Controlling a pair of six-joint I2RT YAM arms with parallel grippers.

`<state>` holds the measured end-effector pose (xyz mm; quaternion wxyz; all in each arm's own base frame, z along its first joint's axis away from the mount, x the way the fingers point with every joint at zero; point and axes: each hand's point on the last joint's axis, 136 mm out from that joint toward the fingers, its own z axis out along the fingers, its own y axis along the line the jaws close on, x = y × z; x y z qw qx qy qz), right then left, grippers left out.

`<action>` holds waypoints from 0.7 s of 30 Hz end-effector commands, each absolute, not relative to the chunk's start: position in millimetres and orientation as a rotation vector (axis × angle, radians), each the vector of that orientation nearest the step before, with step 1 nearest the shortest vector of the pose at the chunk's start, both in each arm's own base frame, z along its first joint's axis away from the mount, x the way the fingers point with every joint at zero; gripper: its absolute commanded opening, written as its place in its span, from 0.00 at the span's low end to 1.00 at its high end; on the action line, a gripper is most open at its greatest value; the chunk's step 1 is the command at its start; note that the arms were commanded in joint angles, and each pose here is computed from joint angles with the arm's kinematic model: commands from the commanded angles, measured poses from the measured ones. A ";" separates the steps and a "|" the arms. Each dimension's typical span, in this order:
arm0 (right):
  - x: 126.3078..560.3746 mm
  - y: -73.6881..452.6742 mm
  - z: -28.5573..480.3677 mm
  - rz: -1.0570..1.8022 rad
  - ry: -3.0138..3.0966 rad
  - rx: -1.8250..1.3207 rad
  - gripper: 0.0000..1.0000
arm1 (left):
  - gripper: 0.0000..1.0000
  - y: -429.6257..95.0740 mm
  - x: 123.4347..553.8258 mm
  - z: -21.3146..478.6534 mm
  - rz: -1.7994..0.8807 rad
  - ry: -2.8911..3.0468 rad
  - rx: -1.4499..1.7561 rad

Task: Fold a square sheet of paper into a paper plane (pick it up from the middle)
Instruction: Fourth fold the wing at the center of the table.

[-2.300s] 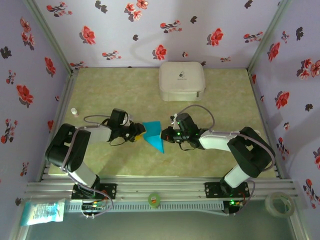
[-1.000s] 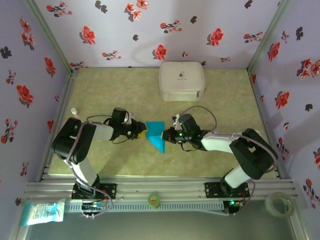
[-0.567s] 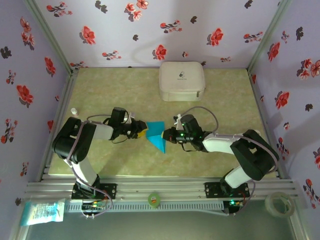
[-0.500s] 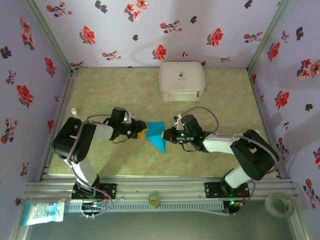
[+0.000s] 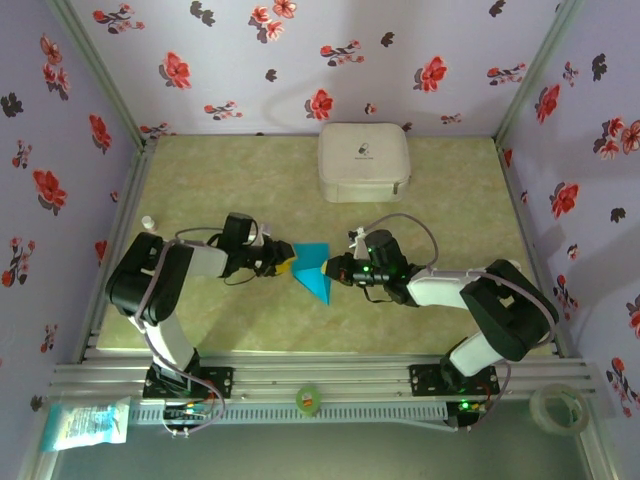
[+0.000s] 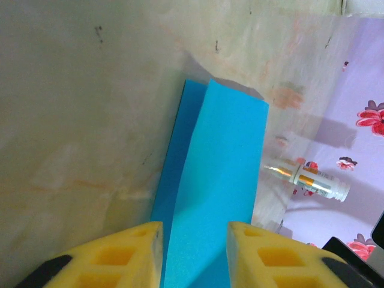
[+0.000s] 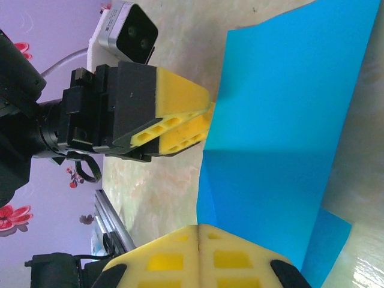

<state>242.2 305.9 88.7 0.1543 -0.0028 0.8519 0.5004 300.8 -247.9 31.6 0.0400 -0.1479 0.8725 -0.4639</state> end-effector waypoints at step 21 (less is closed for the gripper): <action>244.2 289.4 84.0 1.289 2.503 -0.014 0.12 | 0.00 -236.6 309.1 59.8 -1.347 2.540 -0.454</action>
